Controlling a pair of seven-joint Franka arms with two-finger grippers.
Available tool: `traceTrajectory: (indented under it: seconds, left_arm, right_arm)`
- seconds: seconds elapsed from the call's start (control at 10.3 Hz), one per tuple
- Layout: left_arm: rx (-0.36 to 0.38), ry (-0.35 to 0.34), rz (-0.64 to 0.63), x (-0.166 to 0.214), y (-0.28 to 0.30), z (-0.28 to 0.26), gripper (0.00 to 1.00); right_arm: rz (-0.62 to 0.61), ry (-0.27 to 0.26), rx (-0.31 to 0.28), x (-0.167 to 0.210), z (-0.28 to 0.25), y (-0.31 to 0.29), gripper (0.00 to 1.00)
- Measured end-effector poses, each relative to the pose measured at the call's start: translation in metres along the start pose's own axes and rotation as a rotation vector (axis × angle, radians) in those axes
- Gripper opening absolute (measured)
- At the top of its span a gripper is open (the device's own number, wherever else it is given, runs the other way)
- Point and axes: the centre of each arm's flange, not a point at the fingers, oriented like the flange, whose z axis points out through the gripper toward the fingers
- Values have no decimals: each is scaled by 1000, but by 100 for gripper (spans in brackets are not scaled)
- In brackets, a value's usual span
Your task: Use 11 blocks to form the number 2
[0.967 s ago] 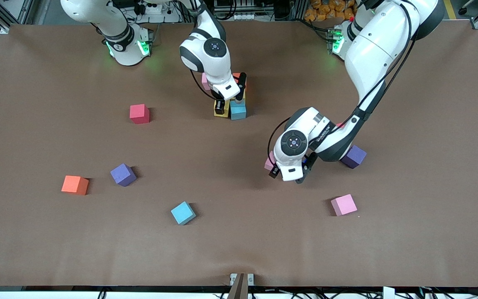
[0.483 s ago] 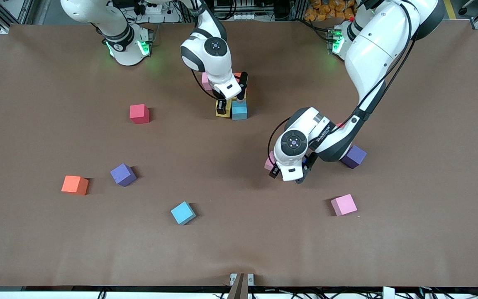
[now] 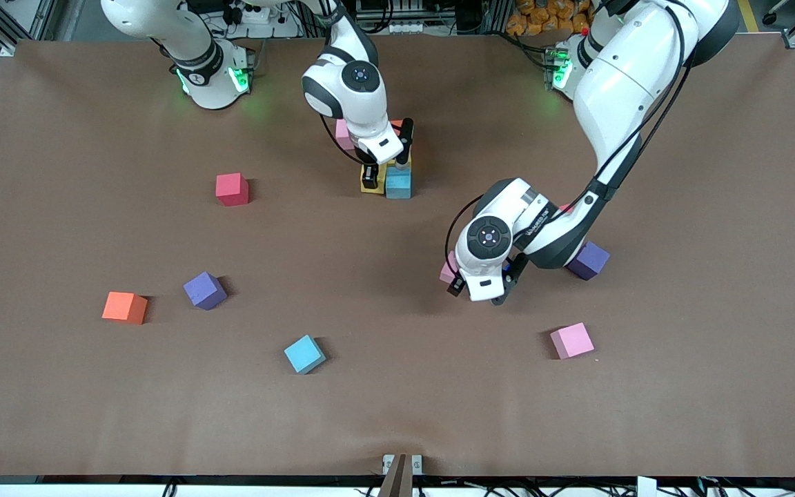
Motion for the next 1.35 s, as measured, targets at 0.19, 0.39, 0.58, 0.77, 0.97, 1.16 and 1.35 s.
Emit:
traceTrajectory:
  seconds: [0.19, 0.39, 0.58, 0.77, 0.97, 1.16, 1.35]
  left_arm:
    - [0, 0, -1, 0, 0, 0, 100]
    - [0, 0, -1, 1, 0, 0, 100]
    - [0, 0, -1, 1, 0, 0, 100]
    - [0, 0, -1, 1, 0, 0, 100]
    - [0, 0, -1, 1, 0, 0, 100]
    - [0, 0, -1, 1, 0, 0, 100]
    - [0, 0, -1, 1, 0, 0, 100]
  right_arm:
    - [10, 0, 0, 0, 2, 0, 65]
    - [13, -2, 0, 0, 3, 0, 81]
    - [14, -1, -1, 0, 3, 0, 100]
    - [16, 3, -2, 1, 2, 1, 100]
    - [17, 4, -3, 2, 1, 1, 100]
    - [19, 9, -5, 3, -1, 2, 100]
    - [22, 4, 1, 3, -11, 3, 100]
